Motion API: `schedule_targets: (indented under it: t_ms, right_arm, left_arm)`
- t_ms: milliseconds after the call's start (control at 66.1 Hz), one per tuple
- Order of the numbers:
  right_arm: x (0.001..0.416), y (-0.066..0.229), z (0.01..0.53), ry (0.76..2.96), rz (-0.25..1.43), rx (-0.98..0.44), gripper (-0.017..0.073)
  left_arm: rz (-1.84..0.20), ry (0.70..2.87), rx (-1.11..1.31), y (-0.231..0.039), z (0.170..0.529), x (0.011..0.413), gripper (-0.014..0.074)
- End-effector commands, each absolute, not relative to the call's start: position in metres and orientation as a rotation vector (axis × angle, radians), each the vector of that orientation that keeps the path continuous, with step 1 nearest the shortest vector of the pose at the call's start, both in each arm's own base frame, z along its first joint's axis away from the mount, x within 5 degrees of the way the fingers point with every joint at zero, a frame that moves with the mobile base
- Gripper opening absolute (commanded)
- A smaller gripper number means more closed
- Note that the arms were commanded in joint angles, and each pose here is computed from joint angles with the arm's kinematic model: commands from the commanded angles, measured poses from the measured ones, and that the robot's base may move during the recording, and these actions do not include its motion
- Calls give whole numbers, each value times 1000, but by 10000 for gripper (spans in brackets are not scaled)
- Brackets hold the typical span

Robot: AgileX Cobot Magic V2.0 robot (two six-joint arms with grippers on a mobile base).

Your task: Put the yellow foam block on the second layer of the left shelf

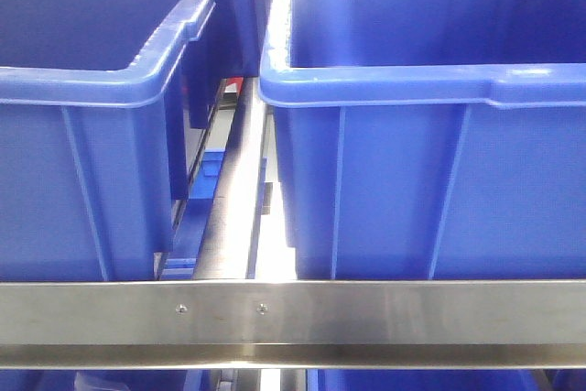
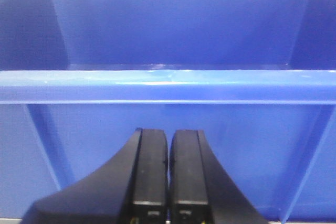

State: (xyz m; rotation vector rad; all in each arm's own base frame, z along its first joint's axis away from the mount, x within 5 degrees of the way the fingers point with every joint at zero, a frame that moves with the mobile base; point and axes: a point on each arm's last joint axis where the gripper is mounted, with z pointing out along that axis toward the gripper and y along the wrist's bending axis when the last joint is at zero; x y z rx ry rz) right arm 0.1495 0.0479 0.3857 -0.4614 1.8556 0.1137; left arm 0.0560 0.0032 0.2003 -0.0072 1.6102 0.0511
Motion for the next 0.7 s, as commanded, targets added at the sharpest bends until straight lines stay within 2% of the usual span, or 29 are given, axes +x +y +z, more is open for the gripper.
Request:
schedule_targets:
  t_ms: [0, 197, 378, 514, 681]
  right_arm:
    - [182, 57, 405, 1852, 128, -431, 267]
    - [273, 83, 371, 2081, 131, -463, 267]
    - [324, 97, 324, 2233, 123, -493, 267]
    - [344, 102, 300, 2289, 96, -521, 267]
    - [348, 102, 293, 2298, 66, -546, 272]
  left_arm:
    - [36, 1538, 4, 1, 200, 56, 136]
    - [36, 1538, 4, 1, 200, 56, 136]
    - [36, 1538, 4, 1, 200, 56, 136]
    - [36, 1538, 4, 1, 200, 56, 136]
    - [36, 1538, 4, 1, 200, 56, 136]
